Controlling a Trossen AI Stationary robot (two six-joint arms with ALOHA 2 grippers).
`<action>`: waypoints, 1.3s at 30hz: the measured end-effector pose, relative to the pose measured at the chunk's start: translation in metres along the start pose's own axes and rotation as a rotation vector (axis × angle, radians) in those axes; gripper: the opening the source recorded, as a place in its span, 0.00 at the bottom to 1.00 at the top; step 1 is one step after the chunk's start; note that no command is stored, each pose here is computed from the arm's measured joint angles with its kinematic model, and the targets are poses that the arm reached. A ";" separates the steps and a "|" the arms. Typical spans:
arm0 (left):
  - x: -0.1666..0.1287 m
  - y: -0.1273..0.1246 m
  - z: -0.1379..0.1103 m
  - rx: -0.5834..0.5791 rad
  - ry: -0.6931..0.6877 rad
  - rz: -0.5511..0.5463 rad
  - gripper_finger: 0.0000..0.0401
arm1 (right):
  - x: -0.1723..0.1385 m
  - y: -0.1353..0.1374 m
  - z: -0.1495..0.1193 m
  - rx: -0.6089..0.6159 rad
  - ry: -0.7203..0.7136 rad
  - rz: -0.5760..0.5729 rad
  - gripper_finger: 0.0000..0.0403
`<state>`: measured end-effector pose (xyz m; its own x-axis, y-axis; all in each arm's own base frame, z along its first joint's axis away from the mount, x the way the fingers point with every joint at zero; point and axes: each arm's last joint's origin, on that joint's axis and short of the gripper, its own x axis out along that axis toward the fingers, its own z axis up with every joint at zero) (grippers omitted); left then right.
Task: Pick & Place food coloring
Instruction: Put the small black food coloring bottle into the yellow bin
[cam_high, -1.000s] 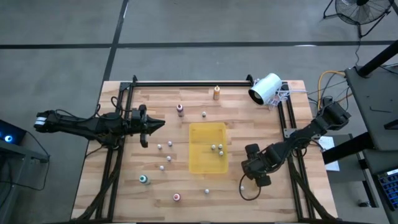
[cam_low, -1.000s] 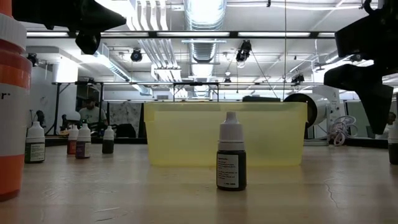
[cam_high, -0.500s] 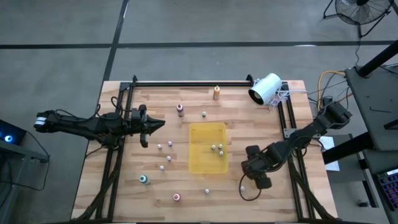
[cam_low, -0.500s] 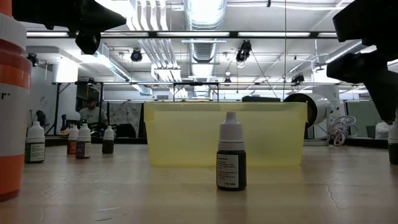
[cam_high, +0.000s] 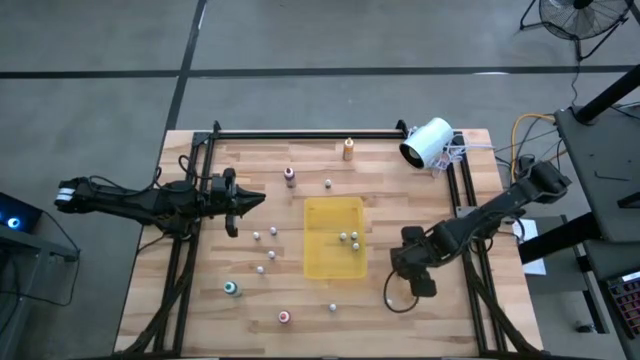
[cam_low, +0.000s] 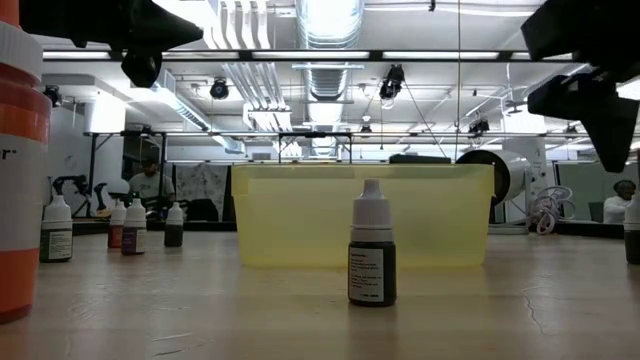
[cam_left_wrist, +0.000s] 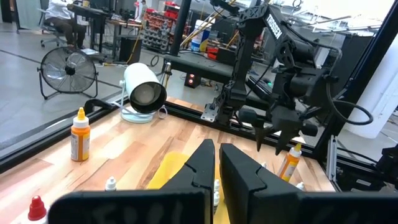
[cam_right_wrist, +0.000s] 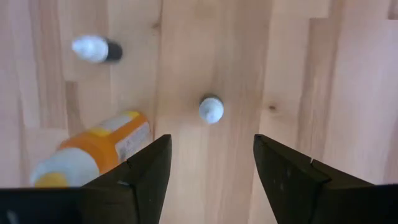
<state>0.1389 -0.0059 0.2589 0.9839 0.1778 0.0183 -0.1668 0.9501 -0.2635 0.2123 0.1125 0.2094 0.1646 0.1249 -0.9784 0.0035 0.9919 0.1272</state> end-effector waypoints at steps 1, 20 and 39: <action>0.000 0.000 0.000 0.000 -0.001 0.000 0.00 | -0.002 -0.002 0.001 0.032 0.002 -0.002 0.54; 0.000 0.000 0.000 0.000 -0.001 0.000 0.00 | -0.002 -0.013 0.010 0.939 0.055 0.027 0.54; 0.000 0.000 0.000 -0.001 -0.002 0.000 0.00 | 0.031 -0.001 0.022 1.033 0.084 0.007 0.54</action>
<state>0.1389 -0.0059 0.2591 0.9838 0.1780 0.0203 -0.1664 0.9500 -0.2641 0.2388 0.1152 0.1823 0.0987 0.1707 -0.9804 0.8539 0.4914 0.1715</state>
